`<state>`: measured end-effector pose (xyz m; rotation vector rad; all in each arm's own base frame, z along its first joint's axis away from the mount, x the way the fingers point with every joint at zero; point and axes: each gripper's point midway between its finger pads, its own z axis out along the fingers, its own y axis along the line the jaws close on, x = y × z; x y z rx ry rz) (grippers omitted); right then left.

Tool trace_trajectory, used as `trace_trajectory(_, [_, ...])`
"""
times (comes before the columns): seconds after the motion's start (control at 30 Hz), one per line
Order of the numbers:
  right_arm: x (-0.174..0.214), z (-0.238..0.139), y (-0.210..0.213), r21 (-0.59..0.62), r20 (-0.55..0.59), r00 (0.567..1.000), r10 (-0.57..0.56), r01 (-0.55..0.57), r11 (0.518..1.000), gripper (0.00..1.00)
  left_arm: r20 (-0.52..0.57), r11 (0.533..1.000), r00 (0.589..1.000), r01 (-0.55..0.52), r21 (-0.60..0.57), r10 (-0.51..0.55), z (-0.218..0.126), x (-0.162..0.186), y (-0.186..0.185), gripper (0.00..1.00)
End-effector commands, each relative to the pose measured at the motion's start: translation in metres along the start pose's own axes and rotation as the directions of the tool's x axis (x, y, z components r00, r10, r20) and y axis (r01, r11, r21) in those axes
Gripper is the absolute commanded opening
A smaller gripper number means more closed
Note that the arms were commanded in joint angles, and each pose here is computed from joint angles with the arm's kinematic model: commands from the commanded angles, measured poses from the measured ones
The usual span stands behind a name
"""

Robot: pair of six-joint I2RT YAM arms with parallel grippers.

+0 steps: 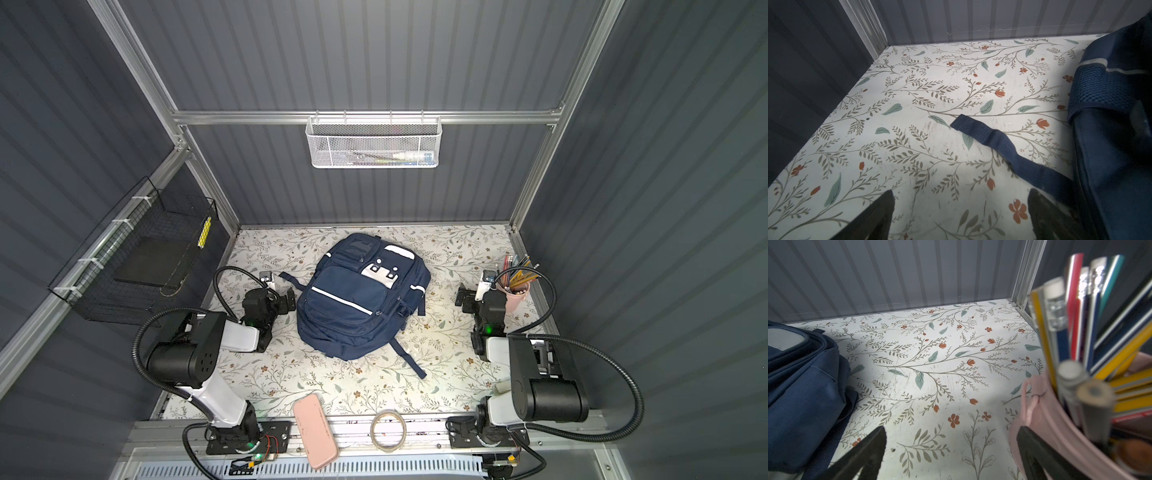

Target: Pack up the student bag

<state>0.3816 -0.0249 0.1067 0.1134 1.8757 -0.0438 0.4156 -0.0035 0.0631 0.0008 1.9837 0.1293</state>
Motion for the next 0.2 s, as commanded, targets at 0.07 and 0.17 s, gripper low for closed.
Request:
trace_trajectory(0.07, [-0.0113,0.0023,-0.0002,-0.026,0.028,0.999,0.022,-0.021,0.999,0.99,0.004,1.000,1.000,0.012,0.013,-0.013,0.0022,-0.0019,-0.0025,1.00])
trace_trajectory(0.17, [-0.0116,0.0006,-0.0001,-0.028,0.035,0.999,0.019,-0.018,0.999,0.99,0.005,1.000,1.000,0.012,0.013,-0.013,0.0021,-0.0020,-0.0026,1.00])
